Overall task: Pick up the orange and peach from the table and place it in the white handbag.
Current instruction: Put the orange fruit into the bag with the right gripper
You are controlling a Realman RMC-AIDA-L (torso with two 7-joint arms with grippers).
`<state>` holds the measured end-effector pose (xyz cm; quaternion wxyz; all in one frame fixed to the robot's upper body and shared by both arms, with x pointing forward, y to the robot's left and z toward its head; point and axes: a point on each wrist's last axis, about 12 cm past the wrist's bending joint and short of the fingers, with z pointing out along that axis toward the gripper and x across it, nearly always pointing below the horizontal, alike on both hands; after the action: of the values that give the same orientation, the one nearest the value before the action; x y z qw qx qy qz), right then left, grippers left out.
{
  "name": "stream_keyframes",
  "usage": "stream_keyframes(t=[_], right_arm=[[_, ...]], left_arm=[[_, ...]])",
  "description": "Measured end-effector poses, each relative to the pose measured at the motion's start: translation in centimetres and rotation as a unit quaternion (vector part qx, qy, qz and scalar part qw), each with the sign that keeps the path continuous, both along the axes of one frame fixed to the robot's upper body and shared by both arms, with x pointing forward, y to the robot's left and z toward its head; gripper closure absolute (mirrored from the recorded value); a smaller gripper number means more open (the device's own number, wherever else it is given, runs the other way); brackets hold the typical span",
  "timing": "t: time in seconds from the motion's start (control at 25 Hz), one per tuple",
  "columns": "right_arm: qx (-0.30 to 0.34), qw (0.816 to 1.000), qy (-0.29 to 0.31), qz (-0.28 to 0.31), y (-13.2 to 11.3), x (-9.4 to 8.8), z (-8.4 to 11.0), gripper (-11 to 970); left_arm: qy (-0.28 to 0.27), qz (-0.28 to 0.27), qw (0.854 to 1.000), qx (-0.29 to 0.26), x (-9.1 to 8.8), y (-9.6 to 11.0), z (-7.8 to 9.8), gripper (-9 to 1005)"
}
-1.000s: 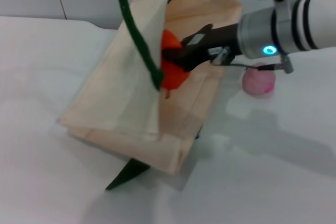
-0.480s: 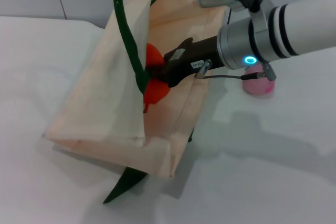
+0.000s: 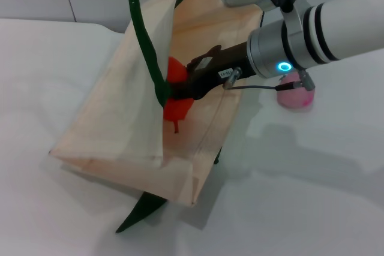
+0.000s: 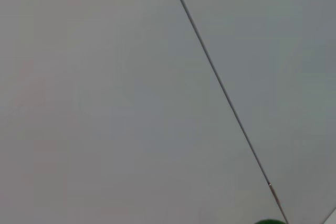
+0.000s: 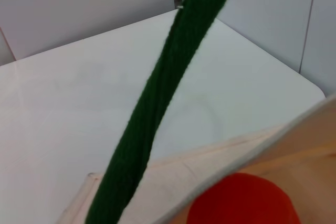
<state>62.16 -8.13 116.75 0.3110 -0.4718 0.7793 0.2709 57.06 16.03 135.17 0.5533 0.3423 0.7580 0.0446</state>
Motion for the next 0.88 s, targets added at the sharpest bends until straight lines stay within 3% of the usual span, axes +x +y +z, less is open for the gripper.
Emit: stream_keyframes(t=[0.08,0.52,0.68,0.88], right_arm=[[-0.001,1.0,0.003,-0.002,-0.1,0.0,-0.1,514],[0.007,0.999,0.029,-0.02,-2.1,0.6,0.0,271],[-0.003,0.999,0.03,-0.024,-2.4,0.8,0.0,208],[-0.025,0.997,0.028,-0.064,-5.0,1.8,0.2,191]], left_arm=[[0.0,0.002,1.0,0.001,0.0,0.1,0.0,875],[0.002,0.009,1.0,-0.003,0.0,0.5,-0.1,874],[0.003,0.011,1.0,-0.003,0.0,0.6,-0.2,874],[0.008,0.026,1.0,0.002,0.1,1.3,-0.7,875]])
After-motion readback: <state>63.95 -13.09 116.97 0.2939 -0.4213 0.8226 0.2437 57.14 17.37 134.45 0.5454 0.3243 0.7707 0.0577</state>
